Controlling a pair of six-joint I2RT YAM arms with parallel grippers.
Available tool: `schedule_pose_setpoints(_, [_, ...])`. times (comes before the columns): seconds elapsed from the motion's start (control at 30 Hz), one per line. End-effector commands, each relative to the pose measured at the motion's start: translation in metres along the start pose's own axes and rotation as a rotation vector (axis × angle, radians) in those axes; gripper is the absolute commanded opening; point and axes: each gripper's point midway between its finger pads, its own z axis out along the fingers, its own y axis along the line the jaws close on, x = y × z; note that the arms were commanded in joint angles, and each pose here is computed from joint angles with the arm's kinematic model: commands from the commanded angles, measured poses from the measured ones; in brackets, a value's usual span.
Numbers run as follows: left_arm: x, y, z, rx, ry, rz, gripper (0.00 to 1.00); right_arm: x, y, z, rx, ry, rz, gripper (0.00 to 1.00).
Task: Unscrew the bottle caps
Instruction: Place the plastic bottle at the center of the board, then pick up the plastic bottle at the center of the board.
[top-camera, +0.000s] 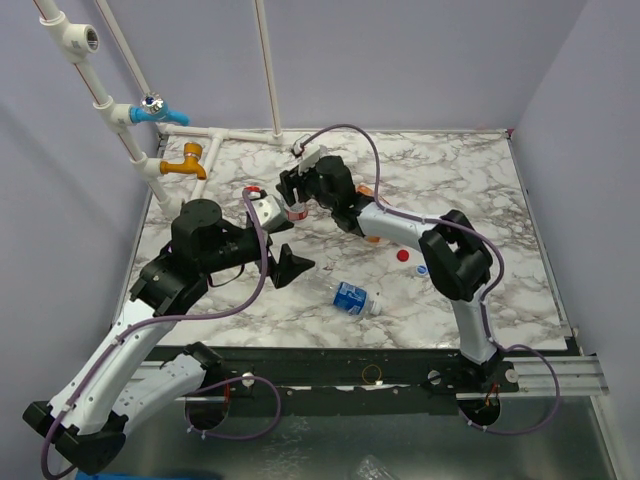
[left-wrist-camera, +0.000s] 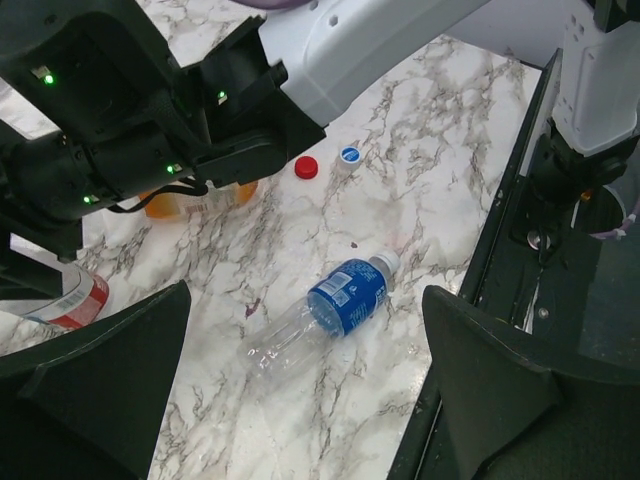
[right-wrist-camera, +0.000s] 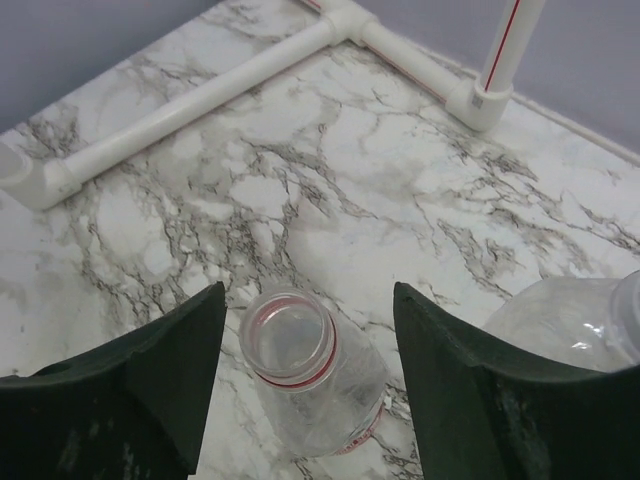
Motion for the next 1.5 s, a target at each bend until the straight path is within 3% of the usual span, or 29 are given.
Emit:
schedule_pose_setpoints(0.0, [-0.004, -0.01, -0.003, 0.055, -0.001, 0.0, 0.99, -0.069, 0.015, -0.023, -0.019, -0.136, 0.015, 0.73])
schedule_pose_setpoints(0.17, [0.003, -0.015, 0.0, 0.103, 0.026, 0.01, 0.99, -0.106, 0.024, -0.046, -0.019, -0.184, 0.012, 0.84])
schedule_pose_setpoints(0.37, [0.035, -0.014, 0.012, 0.18, 0.144, 0.069, 0.99, -0.141, 0.017, -0.096, 0.027, -0.207, 0.065, 0.92])
schedule_pose_setpoints(0.57, [0.087, 0.002, 0.037, 0.251, 0.298, 0.146, 0.99, -0.141, 0.009, -0.166, 0.09, -0.175, 0.184, 0.98])
schedule_pose_setpoints(0.77, [0.134, 0.006, 0.069, 0.384, 0.415, 0.264, 0.99, -0.143, 0.005, -0.239, 0.114, -0.207, 0.269, 1.0])
schedule_pose_setpoints(1.07, [0.202, -0.02, 0.106, 0.594, 0.596, 0.506, 0.99, -0.131, -0.01, -0.301, 0.214, -0.183, 0.322, 1.0])
schedule_pose_setpoints(1.23, [0.234, -0.008, 0.133, 0.568, 0.671, 0.61, 0.99, -0.132, -0.019, -0.322, 0.26, -0.205, 0.319, 1.0])
schedule_pose_setpoints(1.47, [0.27, 0.012, 0.141, 0.526, 0.819, 0.618, 0.99, -0.131, -0.027, -0.347, 0.3, -0.225, 0.304, 1.0])
